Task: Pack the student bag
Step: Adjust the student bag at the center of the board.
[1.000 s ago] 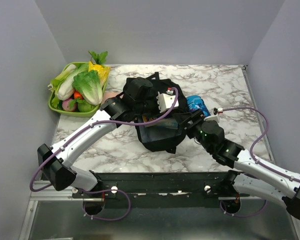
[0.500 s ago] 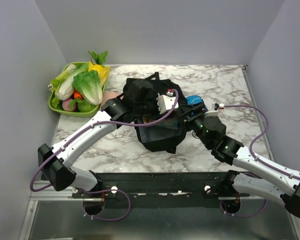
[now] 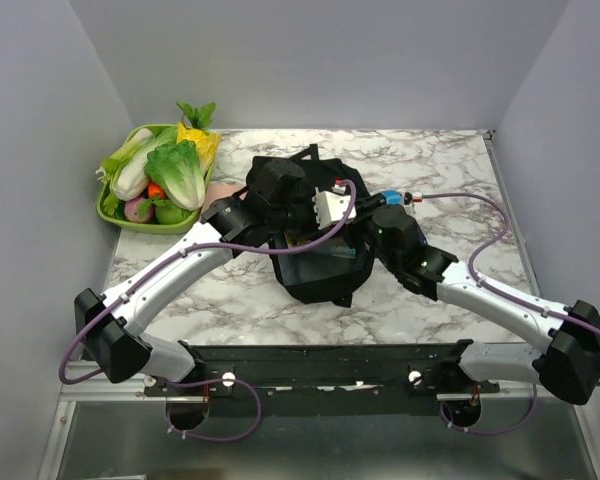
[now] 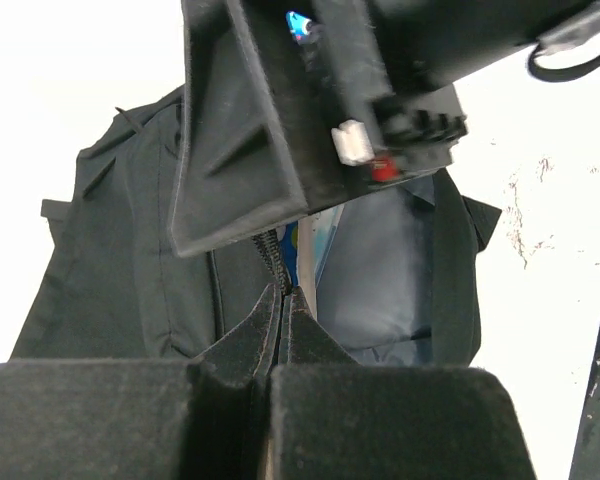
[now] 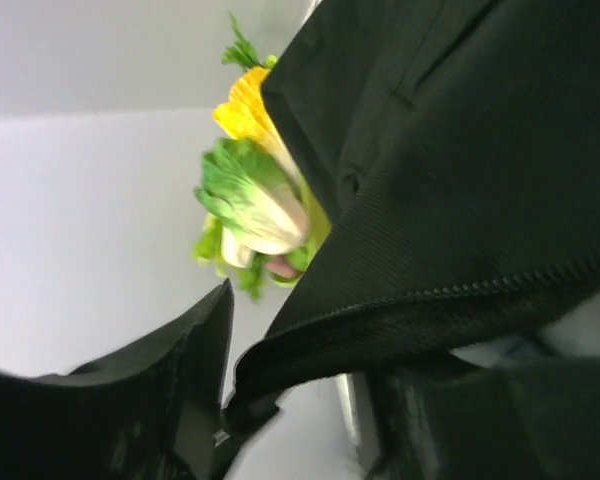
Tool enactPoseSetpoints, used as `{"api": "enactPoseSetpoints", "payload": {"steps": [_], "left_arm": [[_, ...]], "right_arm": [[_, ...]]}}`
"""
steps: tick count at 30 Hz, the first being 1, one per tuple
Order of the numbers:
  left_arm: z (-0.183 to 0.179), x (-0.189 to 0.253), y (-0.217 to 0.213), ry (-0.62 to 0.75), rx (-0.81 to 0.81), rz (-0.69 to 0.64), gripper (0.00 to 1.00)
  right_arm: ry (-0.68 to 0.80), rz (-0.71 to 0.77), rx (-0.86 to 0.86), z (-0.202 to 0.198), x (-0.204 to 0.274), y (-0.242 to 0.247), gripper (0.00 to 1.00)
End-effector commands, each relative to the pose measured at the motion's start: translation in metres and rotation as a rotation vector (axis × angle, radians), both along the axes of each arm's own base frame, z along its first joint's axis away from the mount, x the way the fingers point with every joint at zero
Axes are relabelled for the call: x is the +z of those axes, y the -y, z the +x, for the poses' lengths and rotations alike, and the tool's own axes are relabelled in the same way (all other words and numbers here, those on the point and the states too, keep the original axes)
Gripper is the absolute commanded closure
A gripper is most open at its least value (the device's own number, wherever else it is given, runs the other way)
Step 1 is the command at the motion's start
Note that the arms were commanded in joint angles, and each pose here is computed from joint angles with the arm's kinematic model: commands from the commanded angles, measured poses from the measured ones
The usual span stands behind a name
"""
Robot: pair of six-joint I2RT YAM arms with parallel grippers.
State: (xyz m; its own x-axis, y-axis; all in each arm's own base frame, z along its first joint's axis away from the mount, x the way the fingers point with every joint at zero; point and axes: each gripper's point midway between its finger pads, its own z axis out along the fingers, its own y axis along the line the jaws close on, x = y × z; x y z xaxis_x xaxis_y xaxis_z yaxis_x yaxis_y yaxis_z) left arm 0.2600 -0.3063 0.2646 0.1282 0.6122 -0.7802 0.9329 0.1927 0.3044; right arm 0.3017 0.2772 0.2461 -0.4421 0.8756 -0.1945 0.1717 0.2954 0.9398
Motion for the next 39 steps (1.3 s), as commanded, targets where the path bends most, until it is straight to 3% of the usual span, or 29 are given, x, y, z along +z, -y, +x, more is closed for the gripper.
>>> {"api": "enactPoseSetpoints", "payload": {"steps": [1, 2, 4, 7, 11, 17, 23, 31, 39], "left_arm": [[-0.015, 0.022, 0.002, 0.028, -0.059, -0.054, 1.0], [-0.015, 0.02, -0.001, 0.03, -0.051, -0.049, 0.97], [-0.008, 0.017, -0.008, 0.05, -0.01, -0.033, 0.8], [0.009, 0.01, -0.034, 0.051, 0.064, -0.027, 0.46], [0.04, -0.019, -0.086, 0.062, 0.141, 0.032, 0.35], [0.063, -0.106, -0.157, 0.004, 0.217, 0.224, 0.35], [0.076, -0.16, -0.173, 0.013, 0.204, 0.339, 0.35], [0.13, -0.165, -0.169, 0.182, 0.289, 0.327, 0.36], [0.118, -0.175, -0.14, 0.258, 0.198, 0.291, 0.35]], "right_arm": [[0.018, -0.029, -0.014, 0.015, 0.025, -0.004, 0.67], [0.023, -0.052, -0.033, 0.018, 0.028, 0.001, 0.97], [0.059, -0.113, -0.109, 0.025, 0.046, 0.021, 0.99], [0.1, -0.206, -0.199, 0.033, 0.057, 0.05, 0.99], [0.121, -0.263, -0.287, 0.042, 0.068, 0.088, 0.99], [0.152, -0.357, -0.395, 0.033, 0.08, 0.13, 0.99], [0.159, -0.382, -0.409, 0.023, 0.083, 0.144, 0.99], [0.125, -0.387, -0.395, 0.02, 0.062, 0.143, 0.99], [0.122, -0.376, -0.386, 0.021, 0.063, 0.139, 0.99]]}}
